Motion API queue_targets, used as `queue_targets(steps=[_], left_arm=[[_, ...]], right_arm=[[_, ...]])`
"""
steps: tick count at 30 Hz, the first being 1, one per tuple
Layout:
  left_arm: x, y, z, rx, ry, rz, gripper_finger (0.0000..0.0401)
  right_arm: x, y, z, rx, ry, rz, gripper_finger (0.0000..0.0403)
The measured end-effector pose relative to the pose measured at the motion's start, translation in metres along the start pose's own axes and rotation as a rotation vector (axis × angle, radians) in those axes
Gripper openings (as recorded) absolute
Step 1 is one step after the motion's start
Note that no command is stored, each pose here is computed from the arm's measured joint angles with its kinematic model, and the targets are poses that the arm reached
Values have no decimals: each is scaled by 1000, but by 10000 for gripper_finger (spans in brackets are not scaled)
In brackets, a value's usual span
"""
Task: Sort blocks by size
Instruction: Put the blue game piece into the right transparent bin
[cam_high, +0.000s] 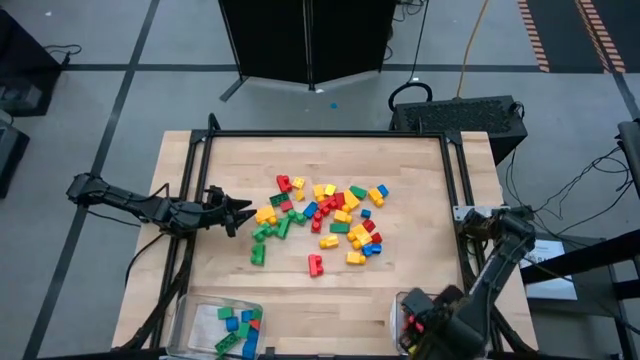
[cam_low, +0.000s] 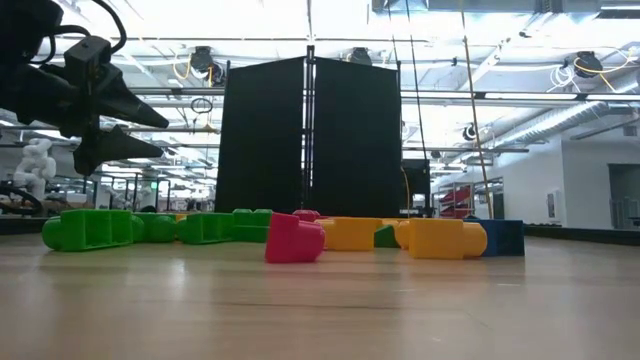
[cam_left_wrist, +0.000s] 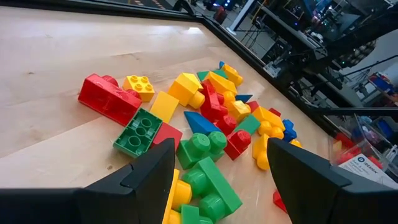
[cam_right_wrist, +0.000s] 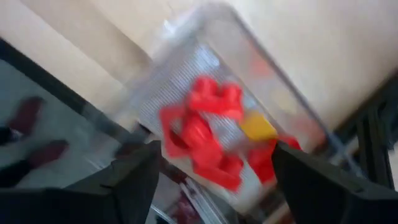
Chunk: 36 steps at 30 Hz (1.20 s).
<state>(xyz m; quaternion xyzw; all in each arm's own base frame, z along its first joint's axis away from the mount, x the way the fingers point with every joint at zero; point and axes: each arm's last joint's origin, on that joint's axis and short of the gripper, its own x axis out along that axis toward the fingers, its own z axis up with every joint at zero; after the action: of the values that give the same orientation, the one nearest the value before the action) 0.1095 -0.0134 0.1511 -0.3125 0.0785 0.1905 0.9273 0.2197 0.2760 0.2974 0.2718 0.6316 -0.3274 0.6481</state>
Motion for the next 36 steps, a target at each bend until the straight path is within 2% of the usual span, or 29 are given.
queue_targets(steps=[4, 6, 11, 13, 14, 18, 22, 26, 30, 36], left_arm=[[0, 0, 0, 0, 0, 0, 255], [0, 0, 0, 0, 0, 0, 255], [0, 0, 0, -34, 2, 1, 255], [0, 0, 0, -46, 4, 3, 255], [0, 0, 0, -45, 7, 5, 255], [0, 1, -1, -42, 10, 8, 255], [0, 1, -1, -40, 13, 11, 255], [0, 1, -1, -41, 13, 11, 255], [0, 1, -1, -41, 13, 11, 255], [0, 1, -1, -42, 13, 10, 255]], right_arm=[[-20, -1, 36, -23, -177, 91, 283], [-22, -2, 59, -61, -259, 83, 277], [8, -7, 116, -235, -278, -100, 264], [22, -18, 129, -268, -275, -154, 256], [26, -26, 132, -268, -274, -147, 251], [29, -65, 131, -218, -337, 20, 235], [42, -97, 134, -158, -427, 137, 227], [65, -101, 149, -165, -455, 249, 232], [93, -99, 161, -216, -383, 272, 241], [109, -97, 168, -323, -360, 191, 253]])
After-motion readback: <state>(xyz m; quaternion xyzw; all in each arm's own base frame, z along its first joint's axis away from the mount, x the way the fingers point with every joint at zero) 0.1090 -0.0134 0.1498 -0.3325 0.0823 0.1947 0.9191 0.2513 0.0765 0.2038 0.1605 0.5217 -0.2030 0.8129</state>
